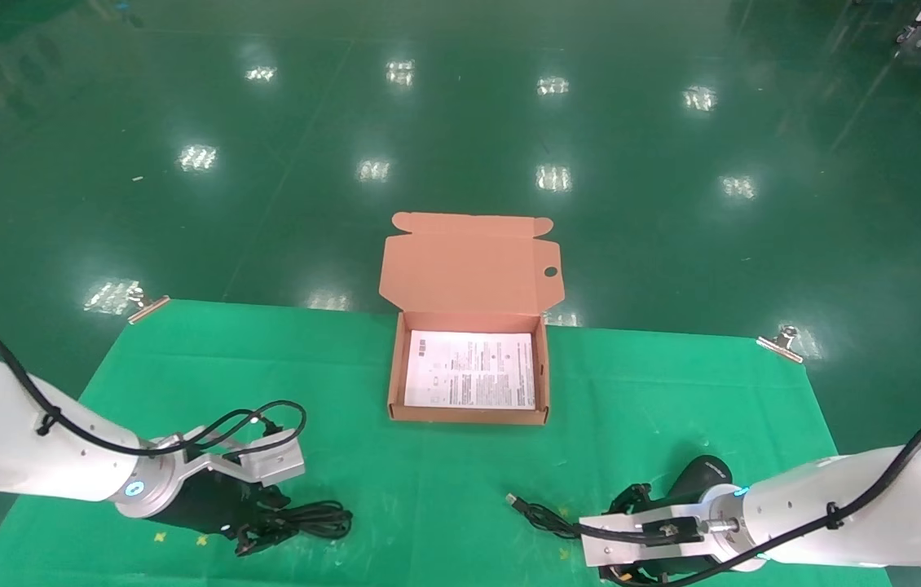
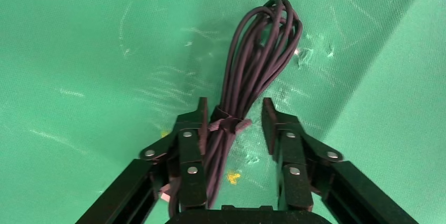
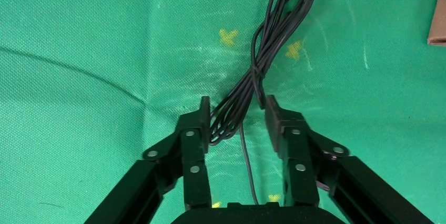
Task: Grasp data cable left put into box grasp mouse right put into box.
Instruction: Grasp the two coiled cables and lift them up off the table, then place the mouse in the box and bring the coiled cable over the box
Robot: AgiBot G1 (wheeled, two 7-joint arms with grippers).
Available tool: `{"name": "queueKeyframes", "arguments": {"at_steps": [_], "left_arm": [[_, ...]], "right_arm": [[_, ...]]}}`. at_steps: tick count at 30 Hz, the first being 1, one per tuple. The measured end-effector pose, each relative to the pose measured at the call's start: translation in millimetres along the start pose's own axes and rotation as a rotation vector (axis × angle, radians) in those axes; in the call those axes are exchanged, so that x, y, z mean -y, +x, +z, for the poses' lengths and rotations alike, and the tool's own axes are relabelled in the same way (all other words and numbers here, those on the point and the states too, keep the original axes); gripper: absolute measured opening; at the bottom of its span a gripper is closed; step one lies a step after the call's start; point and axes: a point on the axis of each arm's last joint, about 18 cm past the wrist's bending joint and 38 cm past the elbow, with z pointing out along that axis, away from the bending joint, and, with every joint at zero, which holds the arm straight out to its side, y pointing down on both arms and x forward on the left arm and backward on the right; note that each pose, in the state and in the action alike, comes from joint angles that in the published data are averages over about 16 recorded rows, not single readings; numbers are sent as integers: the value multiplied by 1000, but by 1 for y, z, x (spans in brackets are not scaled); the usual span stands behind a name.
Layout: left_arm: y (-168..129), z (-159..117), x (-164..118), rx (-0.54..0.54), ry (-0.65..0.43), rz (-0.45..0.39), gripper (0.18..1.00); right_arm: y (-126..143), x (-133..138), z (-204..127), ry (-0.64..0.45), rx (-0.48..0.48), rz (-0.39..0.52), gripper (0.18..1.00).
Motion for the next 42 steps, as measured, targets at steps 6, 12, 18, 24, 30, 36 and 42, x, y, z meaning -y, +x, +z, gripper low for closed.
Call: {"name": "queueKeyframes", "arguments": {"at_steps": [6,12,18,24,30,36,42], "left_arm": [[0,0,0,0,0,1,395],[0,0,0,0,0,1,312],[-3,-6,4,11,10,20,272],[-17,-26,14,66,31,70,265],[-39,-60,34,181,69,142,263],[-59,-97,66,329,124,217,262],[-73,-128,104,461,197,276,261]], "right_arm": [[0,0,0,0,0,-1,415],[0,0,-1,0,0,1,311],[9,-2,-12,17,-21,34,245],[32,-9,-41,49,-93,107,213],[73,-14,-89,95,-232,177,202],[122,-5,-144,155,-411,200,200],[171,27,-192,250,-573,164,200]]}}
